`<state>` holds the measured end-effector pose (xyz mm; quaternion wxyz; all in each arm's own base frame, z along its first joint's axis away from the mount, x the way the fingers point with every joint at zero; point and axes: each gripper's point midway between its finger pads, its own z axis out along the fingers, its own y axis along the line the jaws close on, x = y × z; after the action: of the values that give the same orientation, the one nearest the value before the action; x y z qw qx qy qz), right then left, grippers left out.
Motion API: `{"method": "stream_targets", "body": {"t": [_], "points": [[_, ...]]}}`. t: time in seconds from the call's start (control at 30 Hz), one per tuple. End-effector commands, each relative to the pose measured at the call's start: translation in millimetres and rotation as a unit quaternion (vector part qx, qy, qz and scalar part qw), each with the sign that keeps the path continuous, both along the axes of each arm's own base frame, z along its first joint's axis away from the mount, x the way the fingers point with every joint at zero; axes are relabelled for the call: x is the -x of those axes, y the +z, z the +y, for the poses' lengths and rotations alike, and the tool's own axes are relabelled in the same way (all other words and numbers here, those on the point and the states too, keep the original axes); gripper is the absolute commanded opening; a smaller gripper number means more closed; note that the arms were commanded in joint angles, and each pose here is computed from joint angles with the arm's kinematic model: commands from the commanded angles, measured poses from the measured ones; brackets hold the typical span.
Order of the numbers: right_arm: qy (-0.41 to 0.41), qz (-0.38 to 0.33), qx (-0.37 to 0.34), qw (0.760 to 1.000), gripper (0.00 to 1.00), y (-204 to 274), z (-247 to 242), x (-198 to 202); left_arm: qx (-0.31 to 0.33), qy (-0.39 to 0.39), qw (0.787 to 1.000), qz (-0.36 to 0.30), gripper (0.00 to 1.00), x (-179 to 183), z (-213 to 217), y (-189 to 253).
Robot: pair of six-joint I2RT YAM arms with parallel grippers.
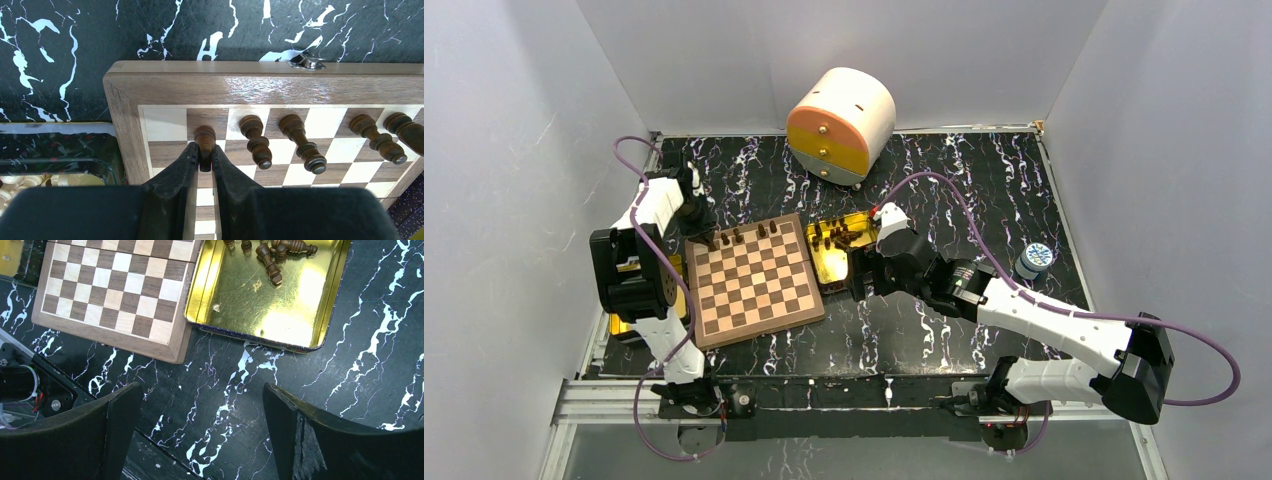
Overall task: Set up the chess pieces on the board
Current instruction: Place the chess piece on the chessboard.
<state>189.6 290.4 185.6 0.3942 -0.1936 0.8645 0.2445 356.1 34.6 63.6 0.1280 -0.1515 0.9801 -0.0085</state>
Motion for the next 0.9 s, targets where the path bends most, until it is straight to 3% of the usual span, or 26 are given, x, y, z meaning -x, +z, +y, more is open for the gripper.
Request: {"method": "stream_targets", "body": {"t": [0.0, 0.53, 0.73, 0.87], "points": [[-0.005, -0.019, -0.012, 1.000, 0.99, 10.0, 3.7, -5.4, 0.001, -0.007, 1.000, -0.005, 0.11, -8.5, -0.8, -0.4], [-0.007, -0.022, -0.009, 1.000, 0.99, 9.5, 2.3, -6.5, -0.022, -0.009, 1.000, 0.001, 0.12, -9.5, 4.2, -4.1], [-0.008, -0.021, -0.008, 1.000, 0.99, 8.4, 2.6, -6.8, -0.024, -0.011, 1.000, 0.007, 0.27, -6.3, 3.5, -2.5], [-0.007, -0.020, -0.007, 1.000, 0.99, 7.4, 2.9, -6.6, -0.022, -0.013, 1.000, 0.002, 0.31, -7.1, 1.4, 4.9]]}}
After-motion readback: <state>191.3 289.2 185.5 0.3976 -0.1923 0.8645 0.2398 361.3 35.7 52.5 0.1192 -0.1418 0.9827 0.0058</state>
